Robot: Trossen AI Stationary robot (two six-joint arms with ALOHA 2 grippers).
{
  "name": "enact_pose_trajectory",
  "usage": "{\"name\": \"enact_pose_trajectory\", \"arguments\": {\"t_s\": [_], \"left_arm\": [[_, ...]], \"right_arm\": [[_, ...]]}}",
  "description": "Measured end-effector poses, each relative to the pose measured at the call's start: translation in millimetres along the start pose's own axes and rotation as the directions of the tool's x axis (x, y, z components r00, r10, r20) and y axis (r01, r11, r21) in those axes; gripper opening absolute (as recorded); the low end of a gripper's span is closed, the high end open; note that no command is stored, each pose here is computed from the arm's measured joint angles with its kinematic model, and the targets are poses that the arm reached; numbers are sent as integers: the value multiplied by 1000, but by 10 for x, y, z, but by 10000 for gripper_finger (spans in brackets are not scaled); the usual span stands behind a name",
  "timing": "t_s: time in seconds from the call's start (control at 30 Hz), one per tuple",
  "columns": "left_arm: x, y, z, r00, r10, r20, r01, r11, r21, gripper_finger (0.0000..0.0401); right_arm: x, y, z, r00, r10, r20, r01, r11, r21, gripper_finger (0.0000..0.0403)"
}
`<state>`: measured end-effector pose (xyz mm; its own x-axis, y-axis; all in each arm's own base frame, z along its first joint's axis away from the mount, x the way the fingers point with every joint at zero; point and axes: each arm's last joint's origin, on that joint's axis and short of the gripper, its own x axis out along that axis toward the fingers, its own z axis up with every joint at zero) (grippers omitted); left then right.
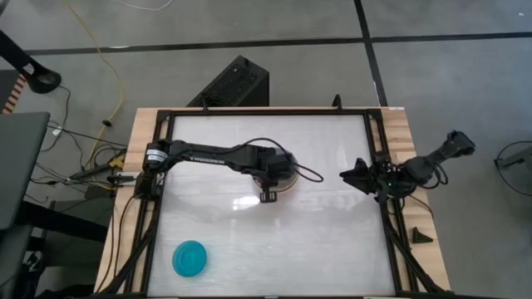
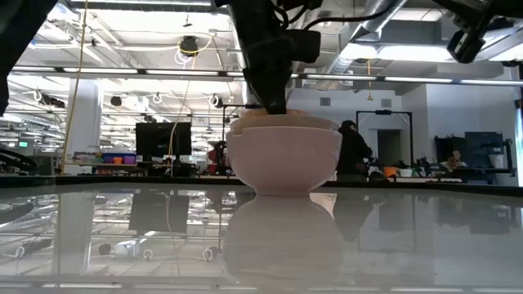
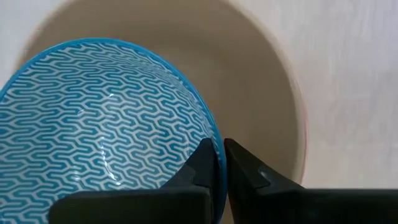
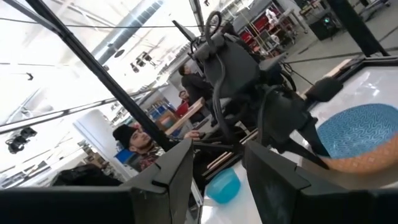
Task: Nest bowls inside each other
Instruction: Stack the blue-patterned and orange-patterned bowl into the gray bowls, then stack the blue bowl into the blue-patterned and orange-patterned
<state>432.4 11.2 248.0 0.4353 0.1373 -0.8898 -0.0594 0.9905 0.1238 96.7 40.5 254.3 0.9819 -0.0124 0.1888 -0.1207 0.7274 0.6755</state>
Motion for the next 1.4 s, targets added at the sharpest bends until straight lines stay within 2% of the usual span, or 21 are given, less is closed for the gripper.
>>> {"name": "enact_pose_trajectory", "arguments": {"t_s": [0.13,0.27,0.47,0.57,0.67,0.87,1.0,1.13,1.4], "left_arm": [[-3,-2,36,999,-8,37,8,1000,-6,12],[-3,0,68,995,-66,71,68,997,-28,14],[-1,21,80,994,-69,84,73,997,-34,16],[1,48,77,990,-113,83,117,992,-42,23],[6,90,74,990,-116,81,121,991,-62,46],[15,232,40,987,-150,58,156,980,-122,121],[18,395,-7,976,-213,37,216,954,-206,163],[-128,555,-50,957,-286,48,288,919,-271,182],[-697,455,-203,949,-304,83,315,923,-219,183]], "right_arm": [[-58,-2,0,1000,-21,1,21,1000,4,177],[-94,-1,4,1000,-27,2,26,1000,9,177],[-105,6,3,1000,-18,-4,18,1000,15,177],[-105,6,3,1000,-17,-4,17,1000,17,177],[-105,8,5,1000,-16,-2,16,1000,19,177],[-105,9,5,1000,-14,-2,14,1000,20,177],[-105,9,5,1000,-13,-3,13,1000,23,177],[-108,14,1,1000,-6,-9,6,1000,28,177],[-127,44,-26,999,21,-39,-20,999,35,177]]}}
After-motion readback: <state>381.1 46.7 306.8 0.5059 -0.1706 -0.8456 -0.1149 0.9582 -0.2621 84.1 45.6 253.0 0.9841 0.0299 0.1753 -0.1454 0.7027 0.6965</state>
